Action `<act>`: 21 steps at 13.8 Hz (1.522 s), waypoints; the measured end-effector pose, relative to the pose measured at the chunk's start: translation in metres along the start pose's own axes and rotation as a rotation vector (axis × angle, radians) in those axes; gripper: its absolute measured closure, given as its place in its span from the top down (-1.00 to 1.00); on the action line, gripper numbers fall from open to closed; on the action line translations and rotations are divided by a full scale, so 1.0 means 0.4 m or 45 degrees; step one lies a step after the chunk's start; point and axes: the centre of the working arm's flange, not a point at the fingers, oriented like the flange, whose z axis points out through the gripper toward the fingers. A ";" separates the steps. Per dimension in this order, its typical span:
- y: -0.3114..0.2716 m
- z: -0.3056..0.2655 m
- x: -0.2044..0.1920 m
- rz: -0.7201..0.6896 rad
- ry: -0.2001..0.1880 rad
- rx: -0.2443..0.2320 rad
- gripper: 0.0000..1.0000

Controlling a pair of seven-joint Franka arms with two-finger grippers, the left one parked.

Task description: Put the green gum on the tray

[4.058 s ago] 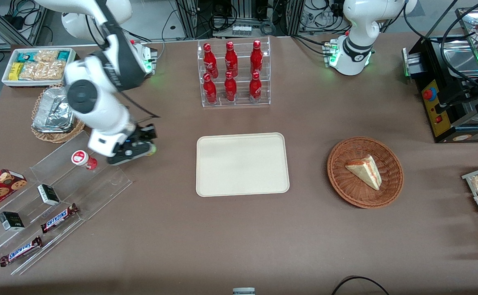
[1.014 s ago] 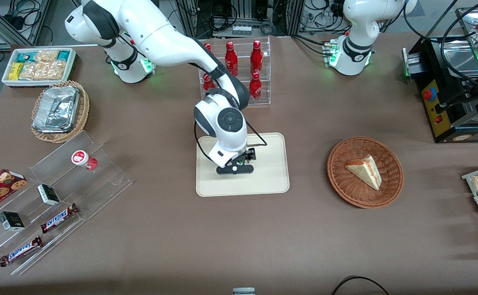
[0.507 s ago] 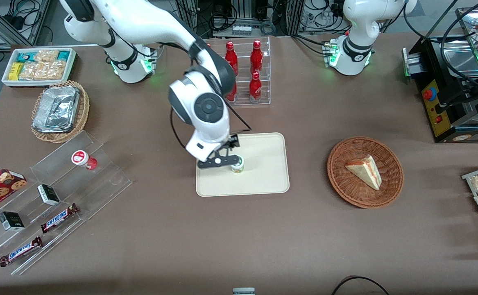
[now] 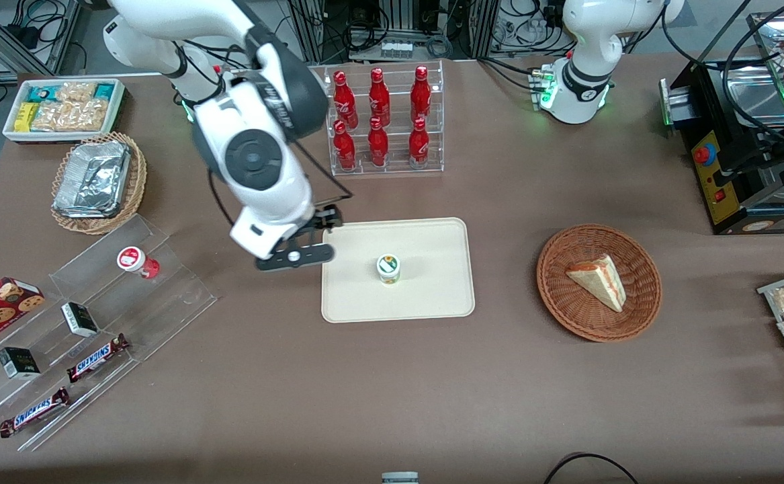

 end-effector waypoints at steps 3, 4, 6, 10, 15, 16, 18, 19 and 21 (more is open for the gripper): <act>0.092 -0.049 0.014 0.066 0.018 0.024 1.00; 0.134 -0.061 0.021 0.097 0.020 0.032 1.00; 0.247 -0.078 0.036 0.177 0.020 0.048 1.00; 0.540 -0.095 0.043 0.354 0.014 0.089 1.00; 0.802 -0.121 -0.011 0.264 0.044 0.108 1.00; 0.840 -0.133 -0.029 0.254 0.055 0.108 1.00; 0.904 -0.159 -0.069 0.230 0.065 0.086 1.00; 0.929 -0.166 -0.087 0.204 0.061 0.078 1.00; 0.968 -0.174 -0.113 0.181 0.051 0.080 1.00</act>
